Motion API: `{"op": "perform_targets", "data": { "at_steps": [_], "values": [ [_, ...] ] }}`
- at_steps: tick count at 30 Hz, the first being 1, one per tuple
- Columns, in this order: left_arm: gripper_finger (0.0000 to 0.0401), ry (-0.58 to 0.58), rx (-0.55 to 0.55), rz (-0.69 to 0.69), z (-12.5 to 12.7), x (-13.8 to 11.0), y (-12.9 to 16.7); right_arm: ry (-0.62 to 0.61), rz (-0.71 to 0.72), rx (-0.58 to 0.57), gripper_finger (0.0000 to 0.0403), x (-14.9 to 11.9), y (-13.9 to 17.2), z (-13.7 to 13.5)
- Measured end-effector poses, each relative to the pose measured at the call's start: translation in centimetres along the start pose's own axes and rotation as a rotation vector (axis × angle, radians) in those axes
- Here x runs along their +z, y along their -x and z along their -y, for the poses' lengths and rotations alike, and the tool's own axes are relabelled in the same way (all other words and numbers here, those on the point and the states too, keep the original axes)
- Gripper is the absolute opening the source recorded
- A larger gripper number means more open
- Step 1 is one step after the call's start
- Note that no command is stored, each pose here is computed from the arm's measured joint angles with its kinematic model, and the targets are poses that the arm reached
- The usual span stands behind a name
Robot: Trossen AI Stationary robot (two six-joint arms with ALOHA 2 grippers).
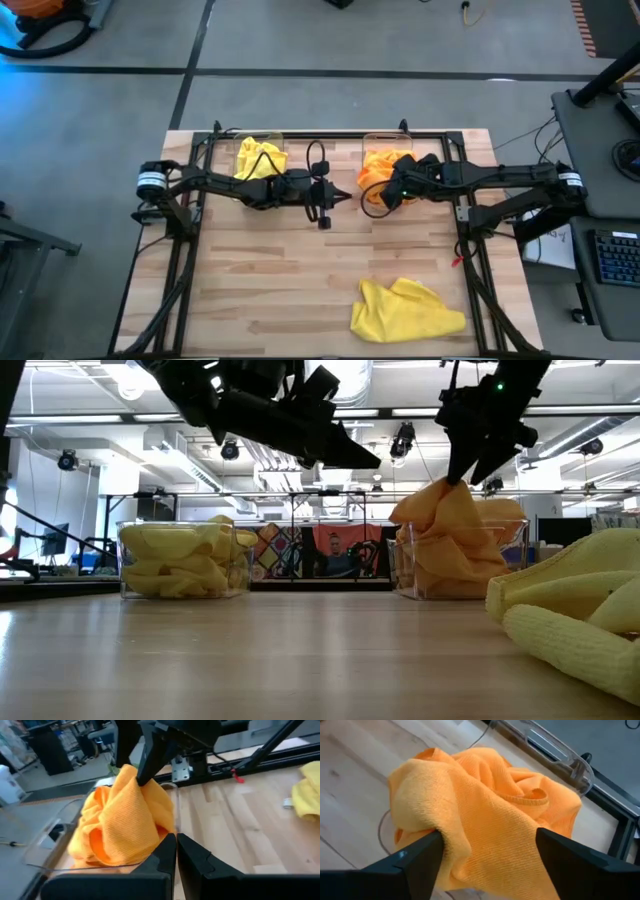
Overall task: Sort microfiber towel by color & place in baskets
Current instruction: Put the orange microfiber cloth into the right transparent bin
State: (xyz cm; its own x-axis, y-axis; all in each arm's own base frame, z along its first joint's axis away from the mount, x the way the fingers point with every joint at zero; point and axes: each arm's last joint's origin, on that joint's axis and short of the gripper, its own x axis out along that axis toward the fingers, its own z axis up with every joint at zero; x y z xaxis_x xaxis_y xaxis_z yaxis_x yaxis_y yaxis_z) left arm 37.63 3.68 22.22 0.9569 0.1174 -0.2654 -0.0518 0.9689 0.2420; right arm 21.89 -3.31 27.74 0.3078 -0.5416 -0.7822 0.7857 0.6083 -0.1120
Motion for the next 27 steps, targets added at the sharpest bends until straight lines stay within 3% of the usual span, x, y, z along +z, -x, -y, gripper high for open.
{"op": "perform_targets", "data": {
  "at_steps": [6,15,21,27],
  "values": [
    [0.0,0.012,-0.014,0.017,0.1,-0.3,-0.6,-0.018,-0.036,0.062,0.0339,0.2,0.4,-0.2],
    [0.0,-0.023,0.017,0.057,-0.6,0.1,-3.1,0.005,-0.055,0.079,0.0341,1.3,2.0,0.2],
    [0.0,-0.014,0.053,0.031,-2.2,-0.7,-5.2,0.01,-0.106,0.004,0.033,1.4,3.2,1.2],
    [0.0,-0.009,0.021,0.001,-2.6,-1.8,-6.7,-0.049,-0.183,-0.092,0.0307,1.1,3.1,2.6]
  ]
}}
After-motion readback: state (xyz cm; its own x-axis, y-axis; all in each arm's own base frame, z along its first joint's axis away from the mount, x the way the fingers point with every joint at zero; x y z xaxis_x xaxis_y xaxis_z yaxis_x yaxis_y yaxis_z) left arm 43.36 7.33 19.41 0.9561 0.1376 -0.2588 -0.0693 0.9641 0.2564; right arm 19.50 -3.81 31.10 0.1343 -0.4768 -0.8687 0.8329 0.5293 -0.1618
